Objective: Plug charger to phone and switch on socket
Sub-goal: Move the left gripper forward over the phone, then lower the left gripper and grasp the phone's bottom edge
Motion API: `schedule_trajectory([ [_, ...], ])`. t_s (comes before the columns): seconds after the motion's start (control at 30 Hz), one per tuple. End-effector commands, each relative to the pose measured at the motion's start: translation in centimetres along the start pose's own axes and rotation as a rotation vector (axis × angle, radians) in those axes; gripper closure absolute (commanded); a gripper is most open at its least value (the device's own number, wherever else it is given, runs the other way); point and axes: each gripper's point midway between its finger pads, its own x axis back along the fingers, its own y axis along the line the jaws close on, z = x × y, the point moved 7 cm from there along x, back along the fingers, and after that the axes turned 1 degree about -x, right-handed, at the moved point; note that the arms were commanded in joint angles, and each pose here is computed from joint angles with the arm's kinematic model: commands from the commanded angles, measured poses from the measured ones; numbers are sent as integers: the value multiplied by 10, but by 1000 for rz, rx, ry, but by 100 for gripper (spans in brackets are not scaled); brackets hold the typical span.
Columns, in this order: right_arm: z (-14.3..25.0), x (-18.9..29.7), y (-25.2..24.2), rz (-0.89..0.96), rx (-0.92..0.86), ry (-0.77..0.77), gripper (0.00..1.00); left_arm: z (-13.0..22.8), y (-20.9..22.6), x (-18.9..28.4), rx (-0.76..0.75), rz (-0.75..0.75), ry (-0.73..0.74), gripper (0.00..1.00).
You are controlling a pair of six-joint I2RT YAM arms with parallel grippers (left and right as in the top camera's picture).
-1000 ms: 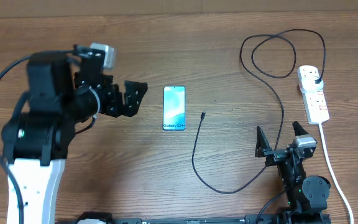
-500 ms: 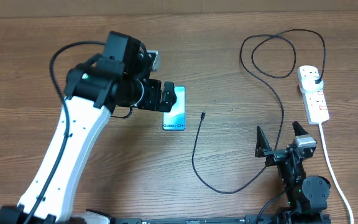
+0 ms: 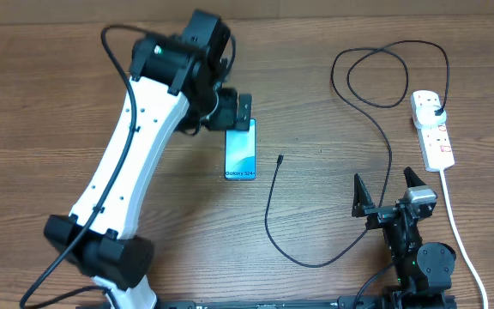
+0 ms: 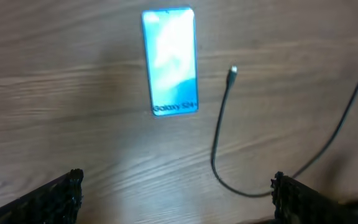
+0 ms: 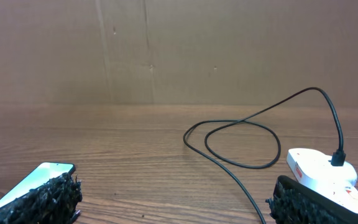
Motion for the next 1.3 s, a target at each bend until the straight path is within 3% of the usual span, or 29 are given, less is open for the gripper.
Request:
schedule_trajectory([
  [0.0, 3, 0, 1, -6, 5, 1, 0, -21, 2, 0, 61, -83, -61, 0],
  [0.3, 3, 0, 1, -6, 5, 1, 0, -39, -12, -35, 106, 2, -21, 0],
  [0.53, 3, 0, 1, -6, 5, 1, 0, -49, -9, -62, 111, -36, -23, 0],
  [1.03, 3, 0, 1, -6, 5, 1, 0, -55, -1, -159, 171, -107, 164, 0],
  [1.27, 3, 0, 1, -6, 5, 1, 0, -56, -4, -178, 177, -114, 177, 0],
])
